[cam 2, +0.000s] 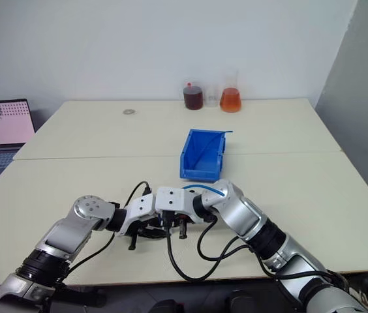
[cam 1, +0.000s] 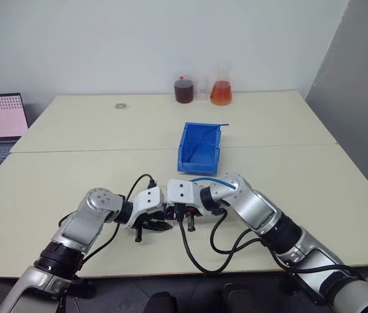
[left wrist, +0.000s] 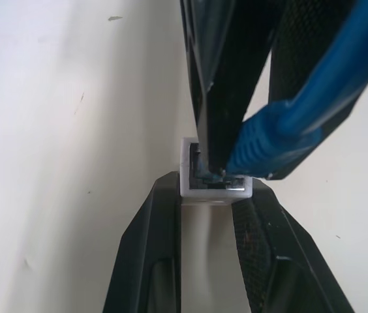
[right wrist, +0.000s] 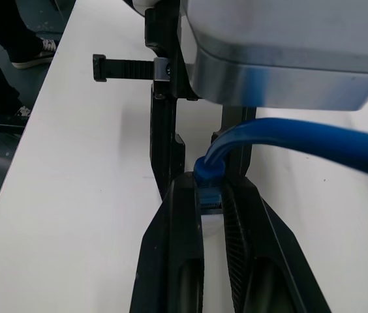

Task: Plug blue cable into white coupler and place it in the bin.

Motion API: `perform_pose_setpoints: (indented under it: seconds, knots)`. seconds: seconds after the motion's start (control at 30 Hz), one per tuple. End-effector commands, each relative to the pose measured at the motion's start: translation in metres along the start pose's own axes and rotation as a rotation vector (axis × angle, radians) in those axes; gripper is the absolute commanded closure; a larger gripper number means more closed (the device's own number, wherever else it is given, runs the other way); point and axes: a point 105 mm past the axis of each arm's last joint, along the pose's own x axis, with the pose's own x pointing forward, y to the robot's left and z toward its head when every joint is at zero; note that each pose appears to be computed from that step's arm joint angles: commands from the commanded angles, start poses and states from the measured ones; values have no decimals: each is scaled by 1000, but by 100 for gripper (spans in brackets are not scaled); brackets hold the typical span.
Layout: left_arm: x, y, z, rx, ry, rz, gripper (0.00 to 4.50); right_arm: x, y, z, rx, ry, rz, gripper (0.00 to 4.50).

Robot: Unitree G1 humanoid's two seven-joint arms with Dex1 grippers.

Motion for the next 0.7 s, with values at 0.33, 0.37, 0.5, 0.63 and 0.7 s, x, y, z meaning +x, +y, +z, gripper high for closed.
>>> perform_pose_setpoints:
  seconds: [0.33, 0.37, 0.5, 0.63, 0.7]
  knots:
    - [-1, 9, 10, 11, -92, 61, 372, 45, 63, -79, 177, 244, 247, 435]
    - [-1, 9, 10, 14, -92, 61, 372, 45, 64, -81, 187, 251, 249, 435]
    - [-1, 9, 10, 26, -102, 61, 372, 46, 67, -88, 239, 259, 258, 435]
    - [-3, 6, 8, 38, -96, 51, 372, 47, 65, -91, 260, 265, 254, 435]
    - [-4, 6, 7, 39, -100, 55, 372, 47, 66, -93, 269, 269, 258, 435]
